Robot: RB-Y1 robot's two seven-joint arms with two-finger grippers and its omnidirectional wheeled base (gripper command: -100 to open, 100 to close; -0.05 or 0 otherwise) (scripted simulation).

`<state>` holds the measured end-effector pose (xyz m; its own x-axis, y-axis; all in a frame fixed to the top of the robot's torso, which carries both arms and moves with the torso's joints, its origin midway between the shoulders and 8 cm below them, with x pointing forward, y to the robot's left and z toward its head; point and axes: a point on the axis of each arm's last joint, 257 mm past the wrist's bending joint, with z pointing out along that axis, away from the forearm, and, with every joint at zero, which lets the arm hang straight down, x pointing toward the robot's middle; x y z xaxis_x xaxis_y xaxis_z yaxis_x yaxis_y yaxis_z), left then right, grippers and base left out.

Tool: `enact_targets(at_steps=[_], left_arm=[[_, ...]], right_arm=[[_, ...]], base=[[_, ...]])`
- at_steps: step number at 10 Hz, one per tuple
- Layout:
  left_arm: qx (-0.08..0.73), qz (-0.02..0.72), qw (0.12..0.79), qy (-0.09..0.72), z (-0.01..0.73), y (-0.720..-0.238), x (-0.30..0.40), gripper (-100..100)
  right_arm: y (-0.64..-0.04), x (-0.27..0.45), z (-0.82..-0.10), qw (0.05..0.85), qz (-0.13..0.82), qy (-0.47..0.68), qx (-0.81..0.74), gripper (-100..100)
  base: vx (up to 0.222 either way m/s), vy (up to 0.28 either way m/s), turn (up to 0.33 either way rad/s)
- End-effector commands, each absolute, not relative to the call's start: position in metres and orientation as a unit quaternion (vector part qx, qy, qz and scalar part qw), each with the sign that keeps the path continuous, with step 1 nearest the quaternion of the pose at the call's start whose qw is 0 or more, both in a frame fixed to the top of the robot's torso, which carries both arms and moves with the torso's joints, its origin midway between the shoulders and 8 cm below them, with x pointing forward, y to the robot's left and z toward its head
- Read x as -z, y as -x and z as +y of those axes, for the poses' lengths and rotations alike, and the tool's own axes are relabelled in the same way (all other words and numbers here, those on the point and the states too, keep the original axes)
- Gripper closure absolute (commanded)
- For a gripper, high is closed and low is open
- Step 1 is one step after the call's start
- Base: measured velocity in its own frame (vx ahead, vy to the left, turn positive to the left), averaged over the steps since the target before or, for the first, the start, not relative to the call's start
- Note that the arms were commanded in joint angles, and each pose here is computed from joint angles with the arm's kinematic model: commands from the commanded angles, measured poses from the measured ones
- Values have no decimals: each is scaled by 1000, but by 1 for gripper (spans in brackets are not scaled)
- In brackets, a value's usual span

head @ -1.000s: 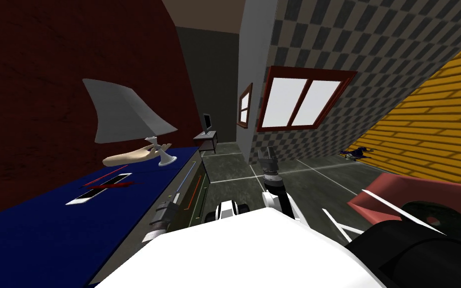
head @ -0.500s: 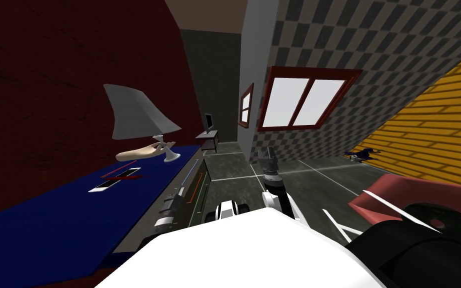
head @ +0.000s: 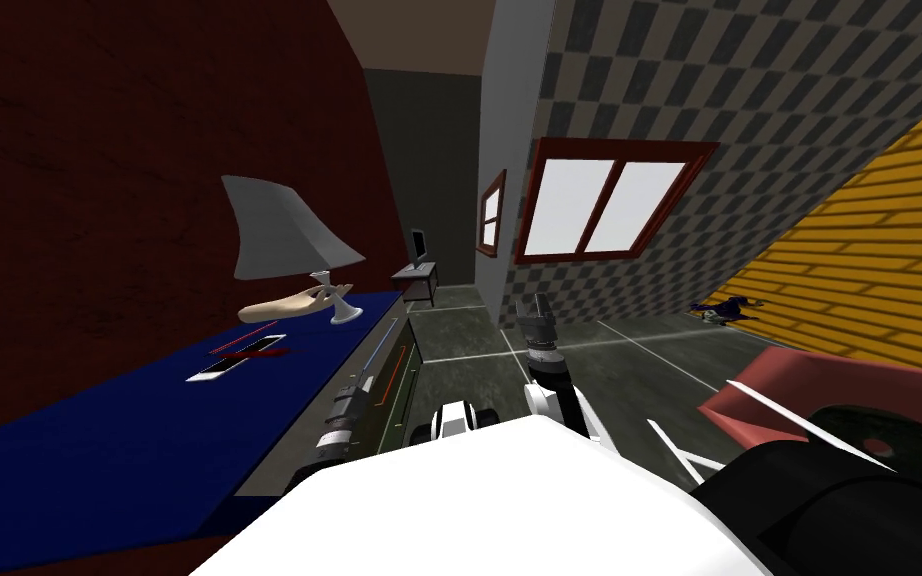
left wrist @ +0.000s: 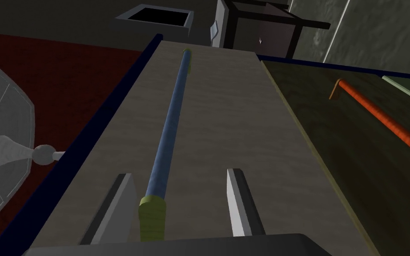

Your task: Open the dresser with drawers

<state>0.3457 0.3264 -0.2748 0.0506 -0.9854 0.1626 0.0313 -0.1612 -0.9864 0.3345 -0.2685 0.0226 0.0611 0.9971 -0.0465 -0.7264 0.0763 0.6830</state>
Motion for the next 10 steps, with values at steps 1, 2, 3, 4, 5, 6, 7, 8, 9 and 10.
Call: enact_targets(at_steps=[1,2,3,4,5,6,7,8,9,10], left_arm=[[530,438,468,554,321,-369,290,100],[539,436,470,547,317,-382,284,100],[539,436,469,547,317,-385,286,100],[533,440,465,554,319,-383,296,100],[528,442,462,559,320,-380,304,100],[535,440,460,556,309,-402,300,100],[542,438,461,549,306,-413,294,100],[549,436,462,542,301,-426,288,100],[546,439,460,546,302,-428,295,100],[541,441,457,551,303,-426,302,100]], right_arm=[[-335,-23,-268,683,267,-253,-631,0],[-335,-23,-268,683,267,-253,-631,0],[-335,-23,-268,683,267,-253,-631,0],[-335,-23,-268,683,268,-253,-631,0],[-335,-23,-268,683,268,-253,-631,0],[-335,-23,-268,683,268,-253,-631,0],[-335,-23,-268,683,268,-253,-631,0],[-335,-23,-268,683,267,-253,-631,0],[-335,-23,-268,683,267,-253,-631,0],[-335,-23,-268,683,267,-253,-631,0]], base=[[-142,-21,108],[-79,-15,22],[-26,-2,-9],[-3,7,-1],[10,2,-20],[-111,7,203],[-143,-18,91],[-77,-21,-2],[-21,-6,-25],[0,0,0]])
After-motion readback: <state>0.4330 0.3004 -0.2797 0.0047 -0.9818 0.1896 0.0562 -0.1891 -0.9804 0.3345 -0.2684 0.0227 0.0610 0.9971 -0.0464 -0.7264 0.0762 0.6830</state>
